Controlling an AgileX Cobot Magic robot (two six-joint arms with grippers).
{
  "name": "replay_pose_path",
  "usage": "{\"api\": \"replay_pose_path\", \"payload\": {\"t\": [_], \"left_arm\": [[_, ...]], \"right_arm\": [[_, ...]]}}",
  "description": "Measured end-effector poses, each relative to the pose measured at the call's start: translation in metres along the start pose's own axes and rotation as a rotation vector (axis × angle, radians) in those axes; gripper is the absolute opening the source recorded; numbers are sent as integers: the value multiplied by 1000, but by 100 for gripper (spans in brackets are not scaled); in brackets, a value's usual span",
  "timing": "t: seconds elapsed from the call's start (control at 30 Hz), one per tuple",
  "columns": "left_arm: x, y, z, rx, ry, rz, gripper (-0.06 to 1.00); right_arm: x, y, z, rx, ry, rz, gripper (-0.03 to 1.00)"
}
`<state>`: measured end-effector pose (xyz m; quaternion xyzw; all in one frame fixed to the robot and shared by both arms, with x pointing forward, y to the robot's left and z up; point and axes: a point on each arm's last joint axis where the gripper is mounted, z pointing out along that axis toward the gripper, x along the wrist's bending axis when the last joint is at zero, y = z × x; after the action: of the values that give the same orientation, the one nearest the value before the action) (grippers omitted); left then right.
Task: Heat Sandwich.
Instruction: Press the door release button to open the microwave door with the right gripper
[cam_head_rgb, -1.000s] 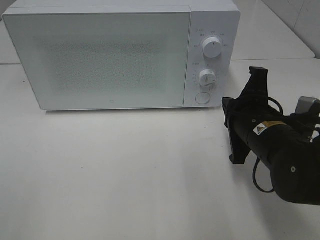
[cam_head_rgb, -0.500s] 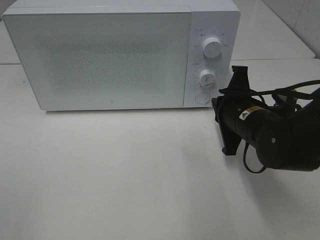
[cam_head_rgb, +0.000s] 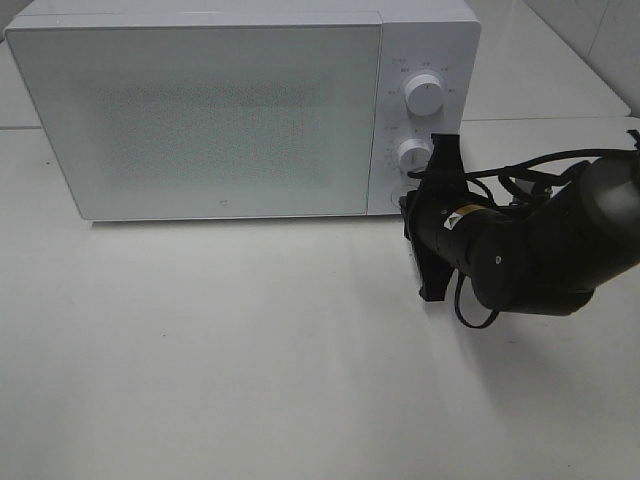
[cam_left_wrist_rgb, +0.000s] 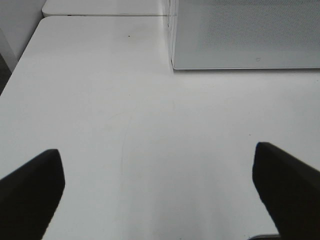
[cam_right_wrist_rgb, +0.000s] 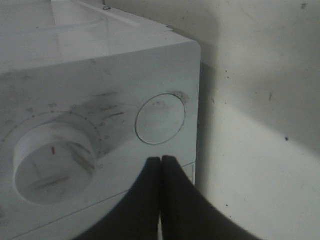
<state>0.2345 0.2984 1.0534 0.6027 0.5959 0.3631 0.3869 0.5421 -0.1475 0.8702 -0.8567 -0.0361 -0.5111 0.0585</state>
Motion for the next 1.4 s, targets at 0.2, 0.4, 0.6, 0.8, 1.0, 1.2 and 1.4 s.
{"api": "replay_pose_path", "payload": {"t": [0.2, 0.4, 0.6, 0.8, 1.0, 1.2, 1.4], "left_arm": [[0, 0, 0, 0, 0, 0, 96], [0, 0, 0, 0, 0, 0, 96], [0, 0, 0, 0, 0, 0, 96], [0, 0, 0, 0, 0, 0, 96], [0, 0, 0, 0, 0, 0, 96], [0, 0, 0, 0, 0, 0, 96], [0, 0, 0, 0, 0, 0, 96]], "right_arm": [[2, 4, 12, -14, -12, 9, 1], [2, 6, 24, -26, -21, 16, 1], [7, 7, 30, -26, -20, 0, 1], [8, 8, 36, -29, -30, -11, 1], [8, 8, 37, -30, -25, -11, 1], [8, 9, 37, -36, -5, -10, 1], [10, 8, 39, -41, 6, 1, 1]]}}
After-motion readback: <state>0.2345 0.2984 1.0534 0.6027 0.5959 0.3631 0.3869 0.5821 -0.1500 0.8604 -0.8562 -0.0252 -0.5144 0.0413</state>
